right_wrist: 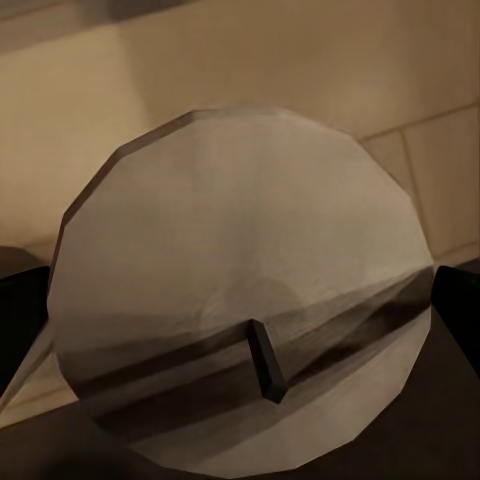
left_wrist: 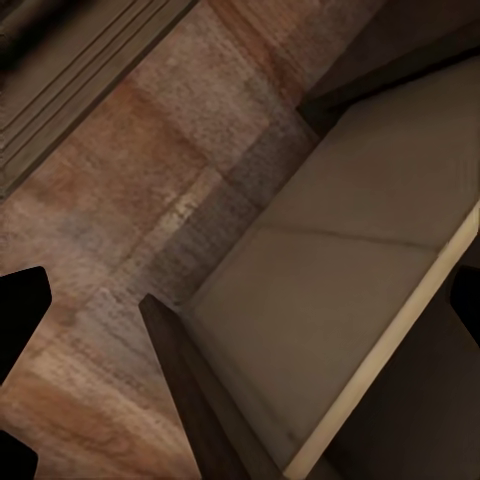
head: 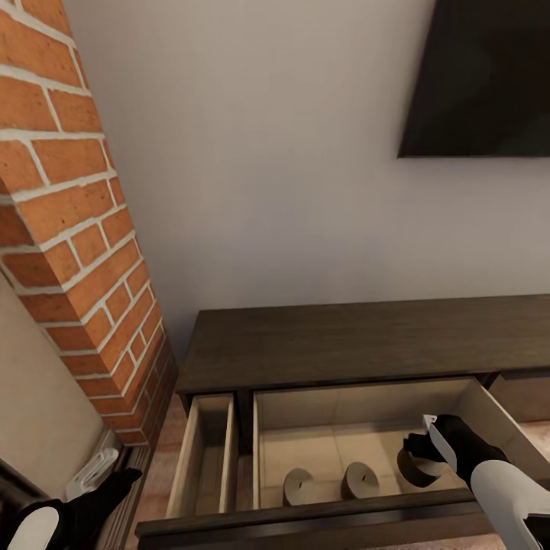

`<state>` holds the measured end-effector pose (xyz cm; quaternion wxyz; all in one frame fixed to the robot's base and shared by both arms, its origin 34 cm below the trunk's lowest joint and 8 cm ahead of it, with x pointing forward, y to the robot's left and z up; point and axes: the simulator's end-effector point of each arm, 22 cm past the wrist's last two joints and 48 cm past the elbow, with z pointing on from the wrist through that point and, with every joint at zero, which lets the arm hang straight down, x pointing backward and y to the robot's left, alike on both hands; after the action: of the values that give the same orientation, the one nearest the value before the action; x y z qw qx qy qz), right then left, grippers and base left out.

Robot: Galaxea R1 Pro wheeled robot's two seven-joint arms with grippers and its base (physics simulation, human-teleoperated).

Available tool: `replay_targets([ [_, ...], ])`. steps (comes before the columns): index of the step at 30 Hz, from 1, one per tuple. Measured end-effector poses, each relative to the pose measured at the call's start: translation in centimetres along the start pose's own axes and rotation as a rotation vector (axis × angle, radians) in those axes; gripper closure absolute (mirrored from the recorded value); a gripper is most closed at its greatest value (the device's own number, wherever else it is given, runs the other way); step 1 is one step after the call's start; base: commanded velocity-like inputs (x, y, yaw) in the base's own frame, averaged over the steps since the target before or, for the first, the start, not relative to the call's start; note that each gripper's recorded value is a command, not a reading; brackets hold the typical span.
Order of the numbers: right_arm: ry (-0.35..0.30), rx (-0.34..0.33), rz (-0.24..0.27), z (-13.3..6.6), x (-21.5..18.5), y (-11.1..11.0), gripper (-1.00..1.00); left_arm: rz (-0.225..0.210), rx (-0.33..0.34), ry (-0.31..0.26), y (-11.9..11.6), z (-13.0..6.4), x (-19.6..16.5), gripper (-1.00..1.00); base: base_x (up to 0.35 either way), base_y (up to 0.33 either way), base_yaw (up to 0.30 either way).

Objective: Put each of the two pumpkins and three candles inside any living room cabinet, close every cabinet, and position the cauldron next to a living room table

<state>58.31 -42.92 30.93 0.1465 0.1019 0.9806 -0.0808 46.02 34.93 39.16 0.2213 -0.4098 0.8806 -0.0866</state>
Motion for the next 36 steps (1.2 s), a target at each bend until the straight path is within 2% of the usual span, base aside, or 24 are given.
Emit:
replay_targets([
  [7, 0.008, 0.007, -0.022, 0.4, 0.3, 0.1, 1.0, 0.001, -0.008, 0.006, 0.2, 0.3, 0.2, -1.0, 0.0, 0.0, 0.0],
  [8, 0.008, 0.009, -0.027, 0.4, 0.4, 0.1, -1.0, 0.001, -0.008, 0.007, 0.2, 0.3, 0.2, -1.0, 0.0, 0.0, 0.0],
  [22, 0.007, 0.012, -0.033, 0.5, 0.3, 0.0, -1.0, 0.001, -0.009, 0.006, 0.3, 0.3, 0.2, -1.0, 0.0, 0.0, 0.0],
  [25, -0.01, 0.011, -0.033, 0.3, -0.2, 0.0, -1.0, 0.001, -0.01, 0.006, 0.3, 0.3, 0.1, -1.0, 0.0, 0.0, 0.0],
  [28, -0.162, -0.022, -0.034, -1.4, -5.3, 0.8, -1.0, 0.005, -0.015, 0.003, 0.4, 0.3, 0.1, -1.0, 0.0, 0.0, 0.0],
  [29, -0.23, -0.057, -0.039, -2.7, -7.7, 1.6, -1.0, 0.006, -0.017, 0.002, 0.4, 0.4, 0.1, -1.0, 0.0, 0.0, 0.0],
  [32, -0.328, -0.116, -0.058, -4.9, -10.3, 2.6, -1.0, 0.007, -0.023, 0.001, 0.6, 0.4, 0.2, -1.0, 0.0, 0.0, 0.0],
  [34, -0.387, -0.132, -0.077, -6.3, -11.3, 2.2, -1.0, 0.004, -0.038, 0.011, 1.2, 0.8, 0.6, -1.0, 0.0, 0.0, 0.0],
  [36, -0.408, -0.135, -0.085, -6.9, -11.6, 2.1, -1.0, 0.002, -0.045, 0.016, 1.5, 1.0, 0.8, -1.0, 0.0, 0.0, 0.0],
])
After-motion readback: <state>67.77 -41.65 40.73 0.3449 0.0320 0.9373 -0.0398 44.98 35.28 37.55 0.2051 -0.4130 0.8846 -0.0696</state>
